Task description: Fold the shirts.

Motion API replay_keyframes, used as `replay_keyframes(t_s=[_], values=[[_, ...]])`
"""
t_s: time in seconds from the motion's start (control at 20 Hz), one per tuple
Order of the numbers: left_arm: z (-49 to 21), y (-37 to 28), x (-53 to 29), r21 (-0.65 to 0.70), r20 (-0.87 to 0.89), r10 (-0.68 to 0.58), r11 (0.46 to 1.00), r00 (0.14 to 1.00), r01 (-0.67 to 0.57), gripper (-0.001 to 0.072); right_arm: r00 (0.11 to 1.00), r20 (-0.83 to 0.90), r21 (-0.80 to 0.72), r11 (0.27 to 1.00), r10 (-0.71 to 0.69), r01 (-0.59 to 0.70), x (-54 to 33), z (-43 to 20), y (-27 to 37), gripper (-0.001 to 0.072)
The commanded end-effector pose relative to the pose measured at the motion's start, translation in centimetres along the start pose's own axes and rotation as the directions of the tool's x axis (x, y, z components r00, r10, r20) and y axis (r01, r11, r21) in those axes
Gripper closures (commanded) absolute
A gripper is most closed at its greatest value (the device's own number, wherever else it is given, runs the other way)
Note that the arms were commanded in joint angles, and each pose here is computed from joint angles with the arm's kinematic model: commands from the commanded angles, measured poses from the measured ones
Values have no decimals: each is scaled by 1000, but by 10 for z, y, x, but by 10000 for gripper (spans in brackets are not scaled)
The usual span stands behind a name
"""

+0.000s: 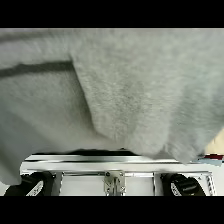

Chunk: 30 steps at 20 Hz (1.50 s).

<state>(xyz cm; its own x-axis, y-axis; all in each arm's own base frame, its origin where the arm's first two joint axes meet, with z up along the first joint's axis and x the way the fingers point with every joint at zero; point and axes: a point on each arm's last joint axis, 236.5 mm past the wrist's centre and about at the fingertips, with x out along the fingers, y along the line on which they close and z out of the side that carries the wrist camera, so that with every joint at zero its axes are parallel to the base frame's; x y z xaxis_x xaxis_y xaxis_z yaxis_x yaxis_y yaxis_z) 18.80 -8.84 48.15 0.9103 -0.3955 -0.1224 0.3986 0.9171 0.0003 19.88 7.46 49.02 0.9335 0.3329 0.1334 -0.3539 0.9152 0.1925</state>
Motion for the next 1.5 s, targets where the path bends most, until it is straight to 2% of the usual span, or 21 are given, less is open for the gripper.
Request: replay_keyframes(t_s=[0.0,0.15,0.25,0.3,0.4,0.5,0.6,0.7,0.8,0.9,1.05,1.2,1.25,1.3,1.35,1.4,1.45], values=[[-54,16,18,1,-229,45,999,972,-46,675,928,-302,-83,976,-217,201,7,-71,-55,656],[-119,35,58,-12,-428,70,996,901,-84,675,735,-582,-174,936,-348,305,23,-151,-99,656],[-189,41,90,-38,-600,49,995,799,-89,675,614,-696,-203,922,-372,328,50,-206,-120,655],[-226,44,106,-51,-671,35,994,741,-93,675,582,-723,-206,920,-372,332,68,-229,-127,655],[-292,50,140,-77,-760,13,991,649,-110,675,569,-739,-197,923,-362,332,115,-269,-141,655],[-331,58,175,-105,-796,4,984,605,-144,675,620,-700,-170,926,-354,337,167,-292,-153,655],[-348,65,211,-115,-794,5,981,608,-158,675,702,-624,-107,927,-343,359,213,-300,-162,655],[-357,73,245,-120,-770,13,979,637,-165,674,740,-584,-54,926,-332,373,243,-314,-169,655],[-373,71,273,-166,-755,-17,972,656,-166,674,708,-623,-47,920,-332,389,253,-348,-177,655],[-403,61,291,-234,-778,-78,957,623,-173,674,620,-717,-46,909,-319,415,250,-400,-184,652],[-462,44,295,-317,-849,-178,925,497,-210,673,498,-832,17,886,-244,463,242,-468,-179,647],[-483,41,276,-328,-897,-215,910,387,-253,670,493,-847,79,872,-197,483,243,-479,-172,631],[-478,48,268,-317,-908,-216,915,359,-251,598,509,-841,103,868,-185,486,244,-471,-169,449],[-471,59,260,-304,-920,-212,917,330,-258,405,533,-830,142,862,-164,486,245,-458,-165,151],[-460,74,249,-287,-933,-201,917,300,-278,153,562,-816,174,869,-136,464,246,-441,-159,90],[-449,88,236,-277,-942,-196,913,271,-301,19,583,-805,183,886,-114,426,243,-421,-155,91],[-438,102,222,-274,-947,-202,912,248,-305,14,580,-806,146,910,-119,389,234,-404,-157,90]])
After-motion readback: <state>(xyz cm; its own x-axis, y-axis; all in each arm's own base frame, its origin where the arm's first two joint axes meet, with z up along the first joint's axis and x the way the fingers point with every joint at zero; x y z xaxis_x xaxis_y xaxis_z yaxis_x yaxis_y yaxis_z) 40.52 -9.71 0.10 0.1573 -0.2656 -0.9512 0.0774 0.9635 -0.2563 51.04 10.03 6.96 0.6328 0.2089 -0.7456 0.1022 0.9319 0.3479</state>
